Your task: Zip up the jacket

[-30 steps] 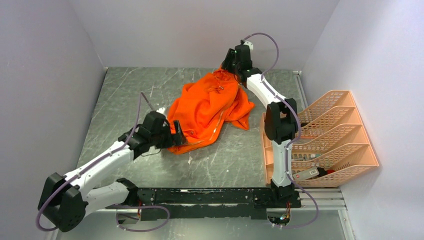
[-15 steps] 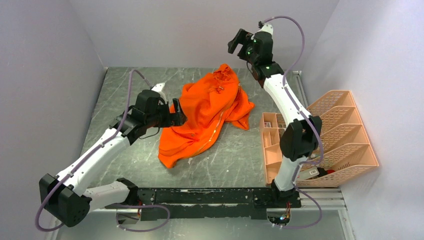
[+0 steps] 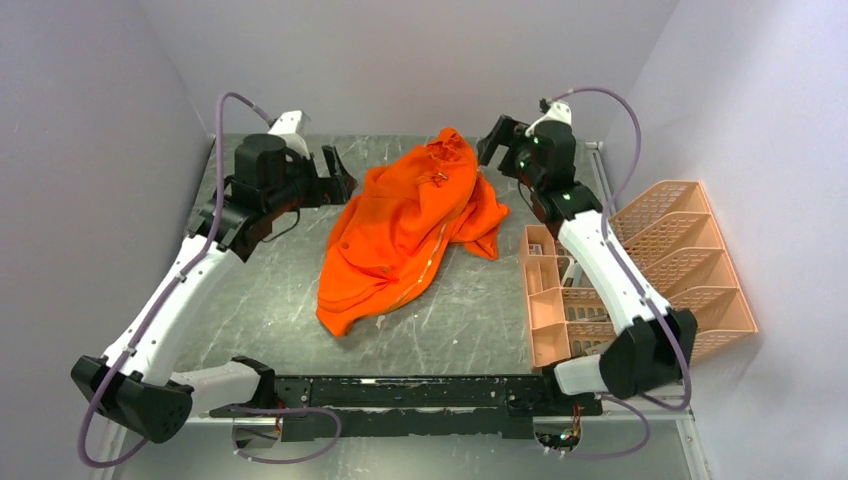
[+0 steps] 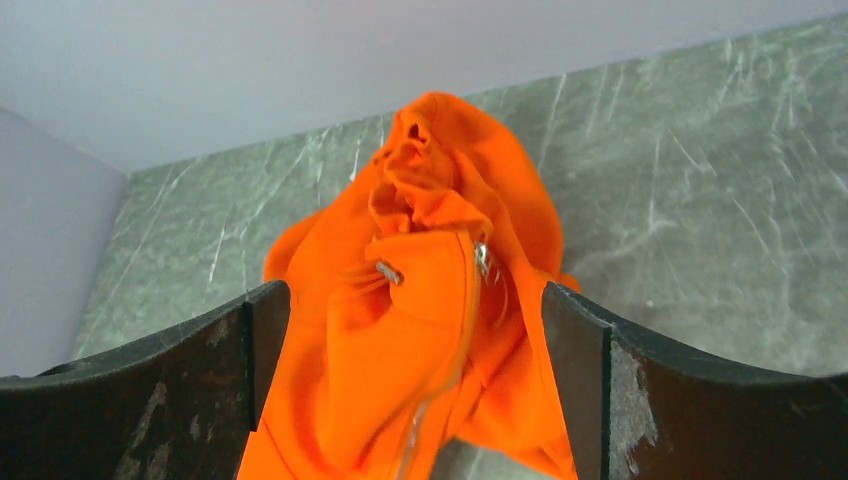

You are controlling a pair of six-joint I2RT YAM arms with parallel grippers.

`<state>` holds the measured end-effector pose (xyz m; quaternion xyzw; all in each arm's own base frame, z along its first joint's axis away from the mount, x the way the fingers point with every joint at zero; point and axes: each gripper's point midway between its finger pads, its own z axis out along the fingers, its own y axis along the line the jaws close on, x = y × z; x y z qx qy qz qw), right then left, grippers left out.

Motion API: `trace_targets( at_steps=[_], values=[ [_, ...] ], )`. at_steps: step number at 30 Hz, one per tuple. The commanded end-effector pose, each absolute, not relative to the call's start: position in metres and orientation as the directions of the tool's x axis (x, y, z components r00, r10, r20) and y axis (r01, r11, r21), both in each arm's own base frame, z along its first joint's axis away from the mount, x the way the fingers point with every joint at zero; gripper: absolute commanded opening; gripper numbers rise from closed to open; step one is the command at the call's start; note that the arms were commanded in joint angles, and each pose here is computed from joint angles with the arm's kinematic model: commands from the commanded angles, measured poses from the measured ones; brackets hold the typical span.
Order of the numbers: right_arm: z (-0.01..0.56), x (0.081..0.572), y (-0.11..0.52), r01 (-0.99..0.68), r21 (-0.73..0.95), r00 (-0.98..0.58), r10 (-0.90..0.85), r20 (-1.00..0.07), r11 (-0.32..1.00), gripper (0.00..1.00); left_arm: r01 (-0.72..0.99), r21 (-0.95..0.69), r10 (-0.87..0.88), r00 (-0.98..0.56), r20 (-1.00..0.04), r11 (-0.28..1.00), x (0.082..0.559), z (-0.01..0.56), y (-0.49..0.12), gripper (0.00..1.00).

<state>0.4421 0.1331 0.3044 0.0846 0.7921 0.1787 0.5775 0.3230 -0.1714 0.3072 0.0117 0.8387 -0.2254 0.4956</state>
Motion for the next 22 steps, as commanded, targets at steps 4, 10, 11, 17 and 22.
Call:
trace_targets(
  at_steps=[4,10,11,17,22],
  values=[
    [0.300,0.386,0.115,-0.075,0.331,-0.344,0.287,-0.894,0.941,0.99,0.173,-0.333,-0.229,-0.443,-0.867,0.927,0.357,0.333,-0.122,1.00],
    [0.298,0.342,0.112,-0.102,0.354,-0.351,0.299,-0.887,0.930,0.99,0.084,-0.379,-0.311,-0.427,-0.849,0.921,0.371,0.320,-0.074,1.00],
    [0.300,0.335,0.111,-0.106,0.357,-0.356,0.300,-0.885,0.928,0.99,0.080,-0.382,-0.315,-0.428,-0.847,0.921,0.372,0.317,-0.069,1.00],
    [0.325,0.290,0.095,-0.142,0.300,-0.332,0.240,-0.912,0.943,1.00,0.133,-0.358,-0.289,-0.371,-0.883,0.924,0.356,0.338,-0.066,0.99],
    [0.350,0.268,0.078,-0.125,0.301,-0.230,0.267,-0.936,0.946,0.99,0.257,-0.384,-0.286,-0.348,-0.893,0.887,0.324,0.357,-0.084,1.00]
  ],
)
